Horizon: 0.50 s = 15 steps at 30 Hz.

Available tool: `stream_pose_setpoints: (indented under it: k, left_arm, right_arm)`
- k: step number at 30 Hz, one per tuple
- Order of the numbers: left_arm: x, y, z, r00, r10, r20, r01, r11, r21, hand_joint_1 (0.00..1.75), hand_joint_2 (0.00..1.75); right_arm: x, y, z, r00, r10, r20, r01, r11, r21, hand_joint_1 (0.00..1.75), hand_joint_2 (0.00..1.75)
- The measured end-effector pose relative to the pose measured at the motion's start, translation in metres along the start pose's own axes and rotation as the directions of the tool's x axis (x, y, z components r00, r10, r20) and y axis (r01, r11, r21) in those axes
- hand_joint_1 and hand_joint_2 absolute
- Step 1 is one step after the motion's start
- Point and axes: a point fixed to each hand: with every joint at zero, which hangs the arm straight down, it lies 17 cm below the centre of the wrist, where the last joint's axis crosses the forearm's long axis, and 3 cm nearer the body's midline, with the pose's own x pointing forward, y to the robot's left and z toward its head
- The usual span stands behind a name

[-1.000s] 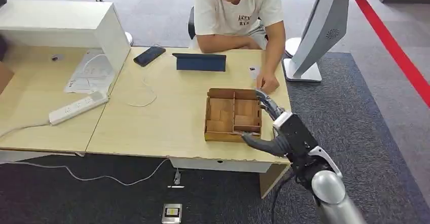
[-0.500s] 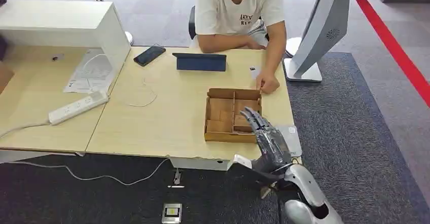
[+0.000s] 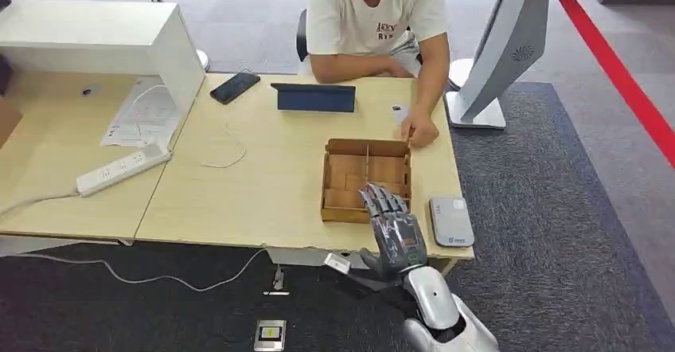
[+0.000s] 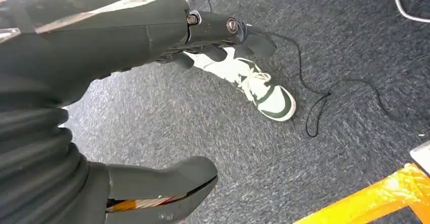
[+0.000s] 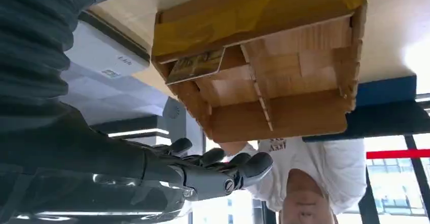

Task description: Pass the card to the sensor for recognition and then transmit it.

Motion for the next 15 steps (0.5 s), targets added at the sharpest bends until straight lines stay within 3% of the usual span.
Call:
stream_pose_setpoints:
  k: [15]
  left_arm:
    - [-0.005, 0.005, -0.002, 1.000, -0.002, -0.014, 0.002, 1.000, 0.011, 0.00, 1.75]
  right_arm:
    - [-0.020, -0.004, -0.019, 0.997, 0.059, -0.049, -0.060, 0.998, -0.036, 0.00, 1.75]
